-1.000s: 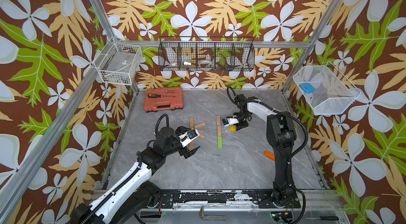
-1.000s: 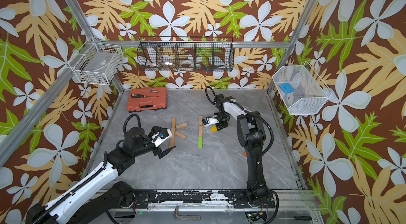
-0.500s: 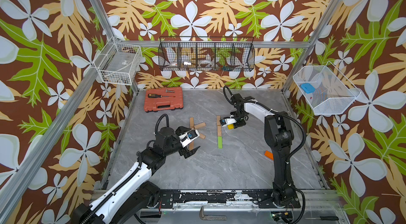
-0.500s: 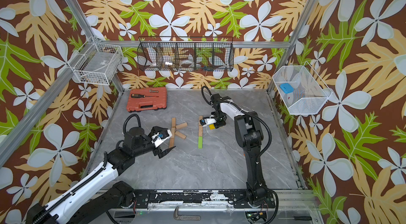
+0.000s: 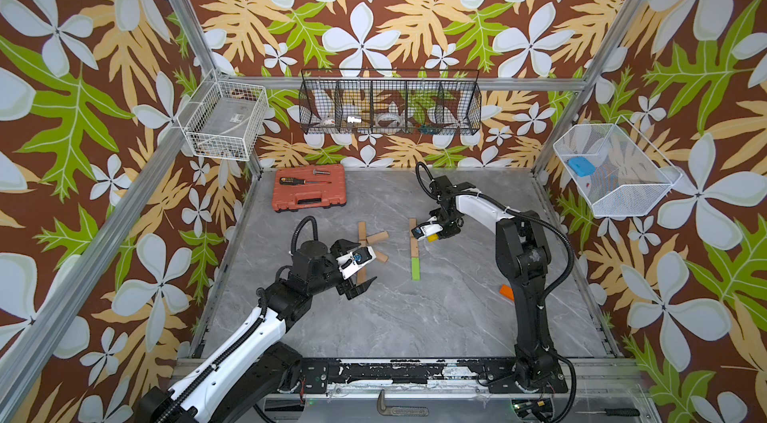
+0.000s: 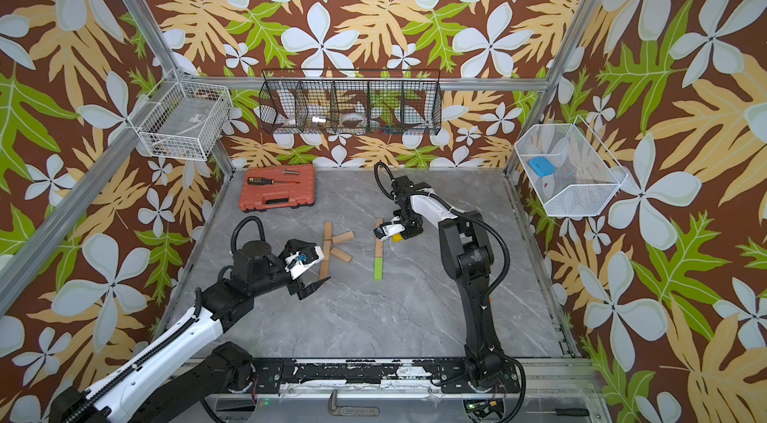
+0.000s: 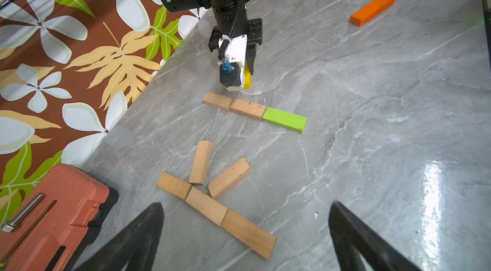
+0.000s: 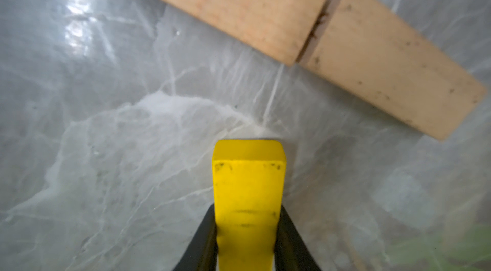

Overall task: Assemble the letter k with building blocks
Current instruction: Assemble the building block at the center of the board.

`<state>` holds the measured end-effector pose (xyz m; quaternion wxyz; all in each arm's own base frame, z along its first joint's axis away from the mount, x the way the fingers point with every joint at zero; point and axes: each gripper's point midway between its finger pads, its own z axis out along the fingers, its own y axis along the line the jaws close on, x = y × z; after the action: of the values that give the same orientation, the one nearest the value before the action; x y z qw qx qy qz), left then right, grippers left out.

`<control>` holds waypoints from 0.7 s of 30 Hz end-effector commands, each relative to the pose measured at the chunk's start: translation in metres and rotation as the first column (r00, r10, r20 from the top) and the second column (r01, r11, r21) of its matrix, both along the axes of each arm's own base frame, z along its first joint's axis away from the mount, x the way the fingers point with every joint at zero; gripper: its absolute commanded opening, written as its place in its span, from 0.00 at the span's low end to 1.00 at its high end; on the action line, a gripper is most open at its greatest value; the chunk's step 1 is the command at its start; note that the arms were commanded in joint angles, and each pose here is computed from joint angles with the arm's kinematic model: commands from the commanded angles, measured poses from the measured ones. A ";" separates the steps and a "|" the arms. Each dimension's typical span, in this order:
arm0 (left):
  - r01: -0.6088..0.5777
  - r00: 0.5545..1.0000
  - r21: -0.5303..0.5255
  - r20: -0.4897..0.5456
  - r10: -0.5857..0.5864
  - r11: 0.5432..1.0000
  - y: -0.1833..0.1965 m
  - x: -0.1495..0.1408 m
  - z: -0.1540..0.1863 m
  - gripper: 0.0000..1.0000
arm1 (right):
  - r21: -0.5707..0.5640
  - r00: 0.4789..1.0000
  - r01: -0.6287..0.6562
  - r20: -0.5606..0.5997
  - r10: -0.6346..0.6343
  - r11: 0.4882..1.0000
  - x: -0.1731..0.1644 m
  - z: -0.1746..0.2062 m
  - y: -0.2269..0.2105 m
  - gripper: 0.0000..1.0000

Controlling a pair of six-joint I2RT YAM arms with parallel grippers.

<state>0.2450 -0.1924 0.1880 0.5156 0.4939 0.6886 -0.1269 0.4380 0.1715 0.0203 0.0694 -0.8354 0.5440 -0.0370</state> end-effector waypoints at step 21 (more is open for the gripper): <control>0.025 0.999 -0.023 0.025 -0.025 0.999 -0.001 0.001 0.006 0.98 | 0.021 0.998 -0.062 0.006 0.062 0.998 -0.004 -0.002 0.026 0.33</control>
<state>0.2449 -0.1909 0.1881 0.5162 0.4951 0.6862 -0.1326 0.4403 0.1923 0.0215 0.0811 -0.8504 0.5176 -0.0472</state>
